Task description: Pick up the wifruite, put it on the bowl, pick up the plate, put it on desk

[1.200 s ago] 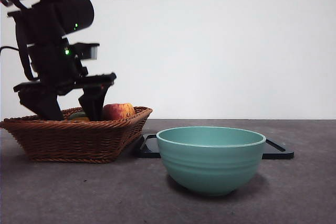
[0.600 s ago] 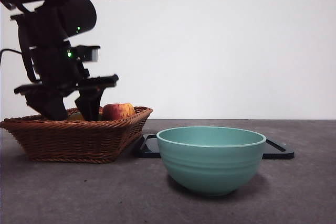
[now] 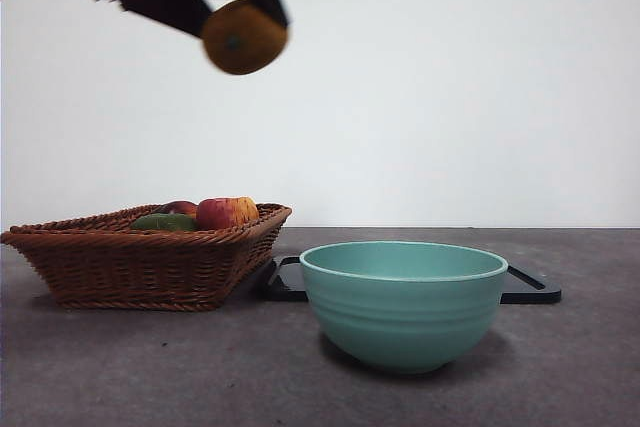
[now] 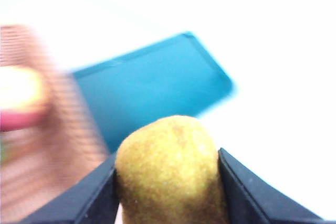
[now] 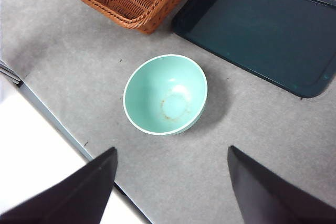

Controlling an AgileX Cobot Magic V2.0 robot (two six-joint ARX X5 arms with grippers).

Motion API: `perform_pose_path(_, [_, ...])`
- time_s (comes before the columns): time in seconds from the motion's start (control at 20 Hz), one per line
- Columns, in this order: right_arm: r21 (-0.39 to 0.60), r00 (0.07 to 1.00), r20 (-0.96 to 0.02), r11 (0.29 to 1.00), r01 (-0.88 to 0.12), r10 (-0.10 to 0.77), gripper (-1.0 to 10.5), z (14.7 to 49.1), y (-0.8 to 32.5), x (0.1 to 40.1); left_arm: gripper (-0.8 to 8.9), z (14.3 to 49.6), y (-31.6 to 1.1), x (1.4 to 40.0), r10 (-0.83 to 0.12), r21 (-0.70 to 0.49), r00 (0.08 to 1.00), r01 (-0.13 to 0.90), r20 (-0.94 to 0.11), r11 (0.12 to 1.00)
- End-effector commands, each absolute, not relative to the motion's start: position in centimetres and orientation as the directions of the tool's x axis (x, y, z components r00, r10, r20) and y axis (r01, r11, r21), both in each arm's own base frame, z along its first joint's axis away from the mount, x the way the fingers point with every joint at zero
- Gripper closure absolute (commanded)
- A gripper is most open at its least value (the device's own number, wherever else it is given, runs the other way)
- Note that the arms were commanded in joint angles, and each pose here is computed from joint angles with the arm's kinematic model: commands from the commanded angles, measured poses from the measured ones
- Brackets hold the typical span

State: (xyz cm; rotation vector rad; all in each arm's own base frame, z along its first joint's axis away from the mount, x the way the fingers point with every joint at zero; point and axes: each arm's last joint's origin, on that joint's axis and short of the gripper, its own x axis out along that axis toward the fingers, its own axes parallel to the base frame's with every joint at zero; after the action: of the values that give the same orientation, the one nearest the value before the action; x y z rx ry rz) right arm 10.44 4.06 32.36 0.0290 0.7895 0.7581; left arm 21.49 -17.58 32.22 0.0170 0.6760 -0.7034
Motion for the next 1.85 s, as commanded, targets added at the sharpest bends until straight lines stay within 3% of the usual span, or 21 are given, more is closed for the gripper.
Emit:
perform_pose_path(0.05, [0.296, 0.466, -0.618, 0.737, -0.608, 0.633, 6.1, 32.9, 4.1, 10.6, 6.59, 31.9, -19.7, 20.8, -0.631, -0.21, 0.511, 0.656, -0.585, 0.725])
perform_pose_path(0.45, [0.293, 0.468, -0.621, 0.74, -0.606, 0.629, 6.1, 32.9, 4.1, 10.6, 6.59, 25.2, -26.5, 20.9, -0.606, -0.191, 0.353, 0.734, -0.713, 0.652])
perform_pose_path(0.85, [0.293, 0.468, -0.621, 0.74, -0.605, 0.629, 6.1, 32.9, 4.1, 10.6, 6.59, 19.5, -29.5, 21.6, -0.547, -0.171, 0.295, 0.744, -0.783, 0.646])
perform_pose_path(1.0, [0.293, 0.468, -0.621, 0.74, -0.606, 0.629, 6.1, 32.9, 4.1, 10.6, 6.42, 18.8, -29.7, 21.7, -0.524, -0.155, 0.3, 0.738, -0.797, 0.657])
perform_pose_path(1.15, [0.293, 0.468, -0.621, 0.74, -0.606, 0.629, 6.1, 32.9, 4.1, 10.6, 5.24, 18.7, -29.8, 21.6, -0.523, -0.155, 0.297, 0.74, -0.799, 0.655])
perform_pose_path(1.7, [0.293, 0.468, -0.621, 0.74, -0.606, 0.629, 6.1, 32.9, 4.1, 10.6, 5.22, 18.7, -30.0, 21.2, -0.525, -0.157, 0.287, 0.745, -0.802, 0.648])
perform_pose_path(1.85, [0.293, 0.467, -0.621, 0.74, -0.606, 0.629, 6.1, 32.9, 4.1, 10.5, 4.29, 18.7, -30.0, 21.2, -0.525, -0.161, 0.287, 0.741, -0.802, 0.652])
